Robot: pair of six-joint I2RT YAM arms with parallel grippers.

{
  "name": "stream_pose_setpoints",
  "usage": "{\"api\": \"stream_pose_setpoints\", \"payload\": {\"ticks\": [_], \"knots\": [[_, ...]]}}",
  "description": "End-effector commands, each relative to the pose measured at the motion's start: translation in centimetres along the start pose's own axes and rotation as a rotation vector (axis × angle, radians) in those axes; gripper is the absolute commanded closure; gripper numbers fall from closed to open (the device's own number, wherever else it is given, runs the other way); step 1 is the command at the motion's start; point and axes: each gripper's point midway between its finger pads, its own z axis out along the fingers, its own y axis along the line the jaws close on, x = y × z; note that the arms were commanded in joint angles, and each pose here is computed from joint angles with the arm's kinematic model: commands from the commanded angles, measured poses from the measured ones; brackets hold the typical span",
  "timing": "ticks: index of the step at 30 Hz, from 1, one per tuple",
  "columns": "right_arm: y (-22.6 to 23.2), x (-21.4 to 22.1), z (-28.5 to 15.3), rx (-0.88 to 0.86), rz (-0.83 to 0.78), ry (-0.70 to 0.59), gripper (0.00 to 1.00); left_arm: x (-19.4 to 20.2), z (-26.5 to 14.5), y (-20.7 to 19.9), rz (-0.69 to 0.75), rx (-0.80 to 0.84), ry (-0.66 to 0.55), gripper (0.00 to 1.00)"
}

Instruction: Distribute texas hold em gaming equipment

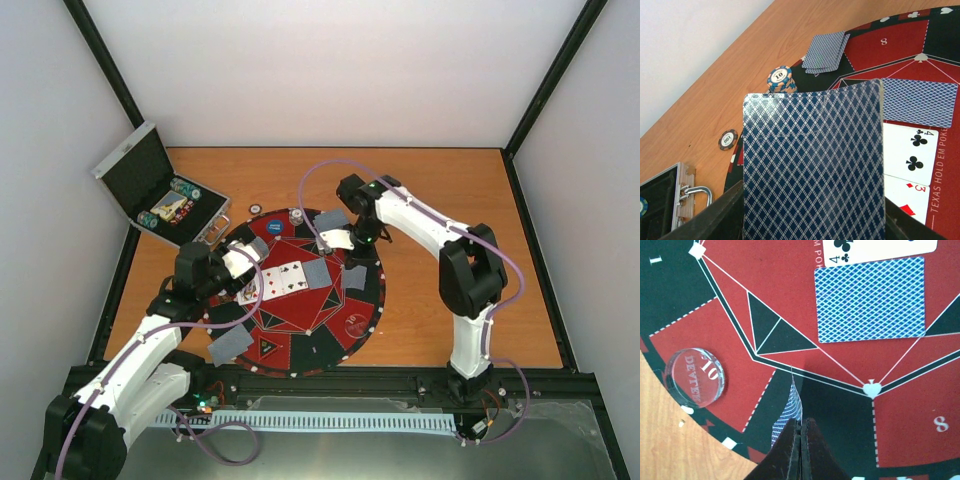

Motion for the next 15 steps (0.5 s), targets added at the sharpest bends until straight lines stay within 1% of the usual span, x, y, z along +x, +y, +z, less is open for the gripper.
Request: {"api": "stream_pose_setpoints", "payload": {"ticks": [1, 6, 8, 11, 15], "knots": [[-1.4, -0.3, 0.2, 0.049, -0.153, 0.031, 0.97, -1.6, -0.4, 0.8, 0.000, -0.014, -0.044, 0.47], [-2.9, -0.2, 1.8, 0.096, -0.288, 0.057, 0.97, -1.5, -0.5, 0.9, 0.009, -0.023, -0.040, 0.47], [-3.6, -0.7, 2.2, 0.123, -0.320, 0.061, 0.97, -1.5, -0.4, 0.9, 0.005, -0.022, -0.039, 0.47], [-3.7, -1.6, 2.9, 0.128, -0.416, 0.051, 0.97, -1.5, -0.3, 0.8, 0.004, -0.015, -0.041, 0.47], [-4.4, -1.6, 3.9, 0.127, -0.432, 0.063, 0.97, -1.5, -0.3, 0.9, 0.014, -0.017, -0.041, 0.47]]}}
